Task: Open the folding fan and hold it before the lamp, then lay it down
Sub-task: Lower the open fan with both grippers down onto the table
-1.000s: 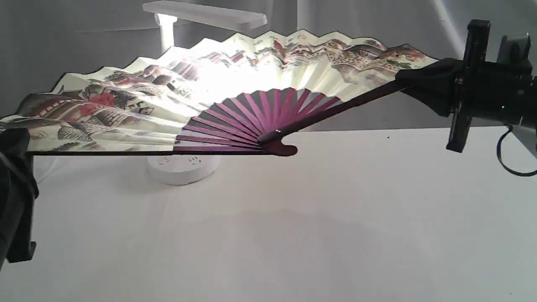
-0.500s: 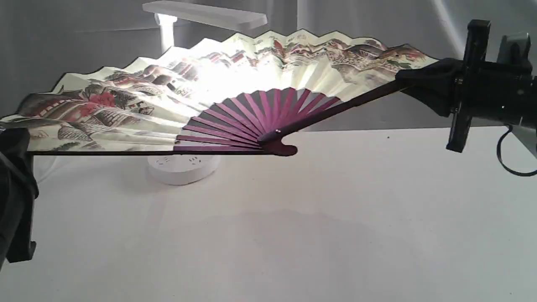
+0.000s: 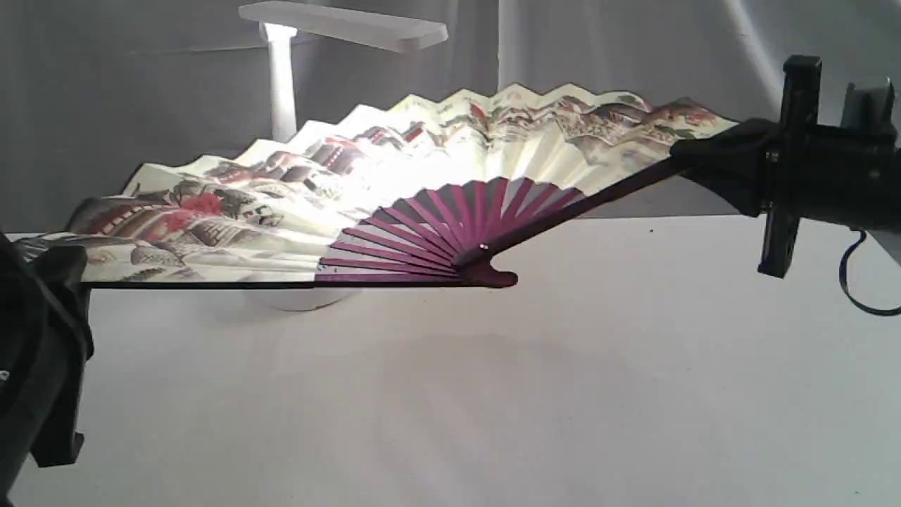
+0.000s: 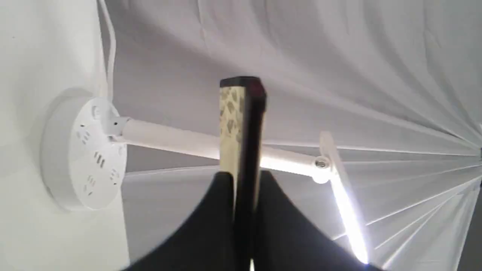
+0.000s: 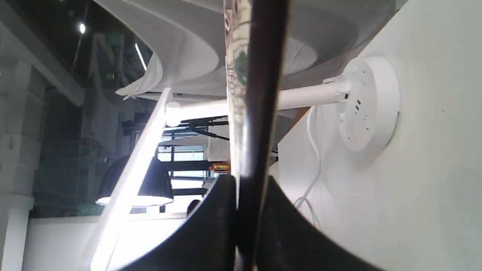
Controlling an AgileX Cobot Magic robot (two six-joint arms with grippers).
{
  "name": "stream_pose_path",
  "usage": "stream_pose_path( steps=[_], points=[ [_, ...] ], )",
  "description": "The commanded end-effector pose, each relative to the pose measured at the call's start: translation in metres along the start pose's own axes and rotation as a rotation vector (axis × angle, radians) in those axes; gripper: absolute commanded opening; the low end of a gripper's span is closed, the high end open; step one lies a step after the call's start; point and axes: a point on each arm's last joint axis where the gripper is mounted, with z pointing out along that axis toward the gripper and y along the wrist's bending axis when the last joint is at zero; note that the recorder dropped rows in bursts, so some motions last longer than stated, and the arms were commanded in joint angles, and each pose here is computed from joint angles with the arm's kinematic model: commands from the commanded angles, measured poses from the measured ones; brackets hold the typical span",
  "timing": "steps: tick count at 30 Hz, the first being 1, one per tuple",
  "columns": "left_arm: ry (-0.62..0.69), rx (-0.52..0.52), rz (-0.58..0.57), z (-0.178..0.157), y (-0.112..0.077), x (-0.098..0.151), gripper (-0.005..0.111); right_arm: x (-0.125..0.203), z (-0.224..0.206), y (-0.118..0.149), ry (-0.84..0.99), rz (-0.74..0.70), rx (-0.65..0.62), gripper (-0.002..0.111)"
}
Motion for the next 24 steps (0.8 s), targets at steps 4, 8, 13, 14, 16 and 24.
stream_pose_path(
  steps=[4,8,13,14,16,24],
  points=[
    [0.021,-0.051,-0.026,0.007,0.016,0.008,0.000,-0.001,-0.025,-0.032,-0.093,0.054,0.095,0.000],
    [0.058,-0.073,-0.040,0.013,0.030,0.018,0.000,-0.005,-0.043,-0.045,-0.142,0.063,0.119,0.000],
    [0.100,-0.114,-0.042,0.023,0.052,0.034,0.000,-0.006,-0.056,-0.055,-0.184,0.074,0.151,0.000],
    [0.114,-0.113,-0.029,0.027,0.054,0.039,0.000,-0.006,-0.057,-0.057,-0.192,0.076,0.162,0.000],
    [0.135,-0.109,-0.019,0.032,0.056,0.047,0.000,-0.005,-0.057,-0.061,-0.197,0.065,0.186,0.000],
    [0.150,-0.141,0.036,0.052,0.078,0.070,0.000,-0.006,-0.055,-0.086,-0.164,0.087,0.258,0.000]
  ],
)
